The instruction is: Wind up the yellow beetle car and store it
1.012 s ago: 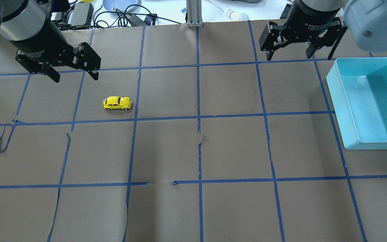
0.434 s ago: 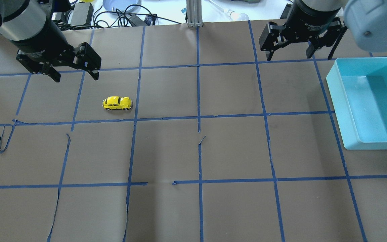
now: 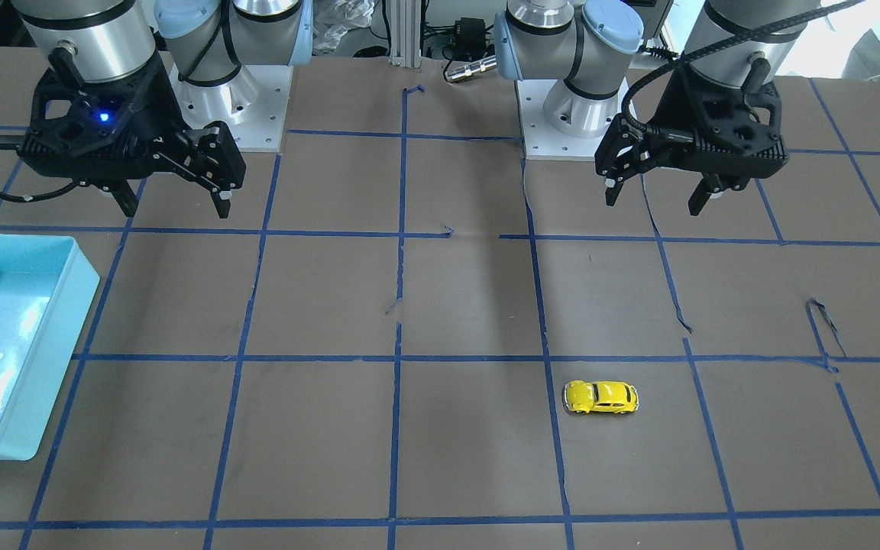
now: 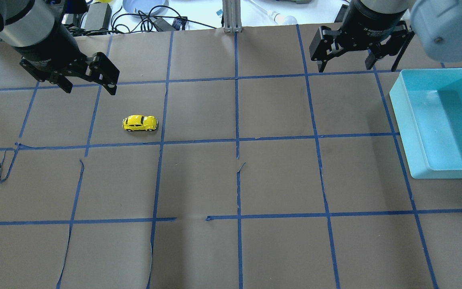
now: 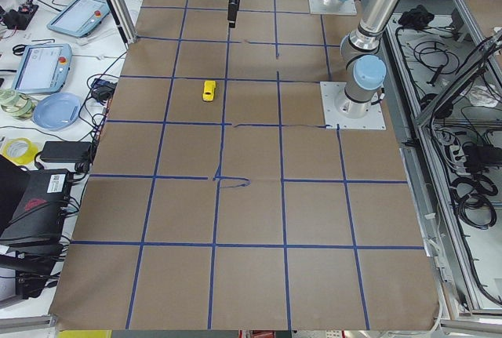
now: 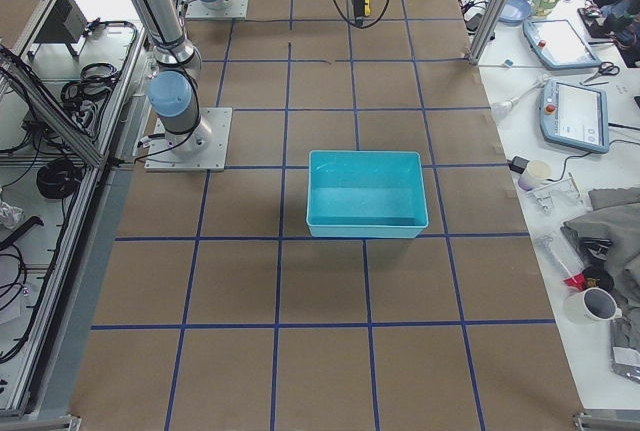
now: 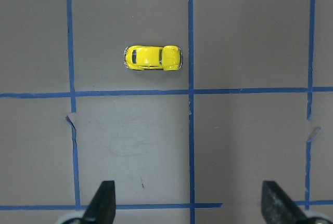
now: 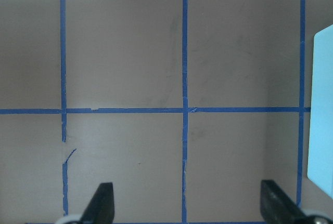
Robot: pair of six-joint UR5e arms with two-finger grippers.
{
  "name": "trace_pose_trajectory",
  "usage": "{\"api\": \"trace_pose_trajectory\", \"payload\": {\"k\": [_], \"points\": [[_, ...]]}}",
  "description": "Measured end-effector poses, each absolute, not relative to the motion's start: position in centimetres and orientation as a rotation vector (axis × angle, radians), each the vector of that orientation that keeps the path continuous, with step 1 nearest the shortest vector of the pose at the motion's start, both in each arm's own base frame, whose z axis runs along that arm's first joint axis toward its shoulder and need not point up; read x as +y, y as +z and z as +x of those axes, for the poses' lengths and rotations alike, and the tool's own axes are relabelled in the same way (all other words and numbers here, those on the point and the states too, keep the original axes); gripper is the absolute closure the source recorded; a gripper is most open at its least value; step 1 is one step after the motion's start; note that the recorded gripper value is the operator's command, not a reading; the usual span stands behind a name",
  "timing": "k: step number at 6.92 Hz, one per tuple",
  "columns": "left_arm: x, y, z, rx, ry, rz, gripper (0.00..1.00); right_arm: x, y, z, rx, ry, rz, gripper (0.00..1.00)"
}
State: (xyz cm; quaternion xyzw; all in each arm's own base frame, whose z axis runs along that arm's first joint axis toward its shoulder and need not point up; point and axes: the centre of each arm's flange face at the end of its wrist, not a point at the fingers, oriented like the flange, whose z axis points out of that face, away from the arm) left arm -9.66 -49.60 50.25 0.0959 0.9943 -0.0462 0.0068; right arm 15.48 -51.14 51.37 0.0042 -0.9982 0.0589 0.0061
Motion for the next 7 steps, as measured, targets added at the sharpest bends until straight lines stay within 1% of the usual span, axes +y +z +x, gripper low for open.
{"api": "trace_pose_trajectory", "payload": {"k": [3,7], "points": [[-52.9,45.7,-9.1,2.989,-0.108,0.887,0.05,-51.1,51.4,15.5,-3.124,0.184,0.013,0.0],[-59.8,35.2,-8.3,2.593,-0.041,1.715,0.07,-51.1,51.2,15.5,-3.124,0.179,0.015,0.0]]}}
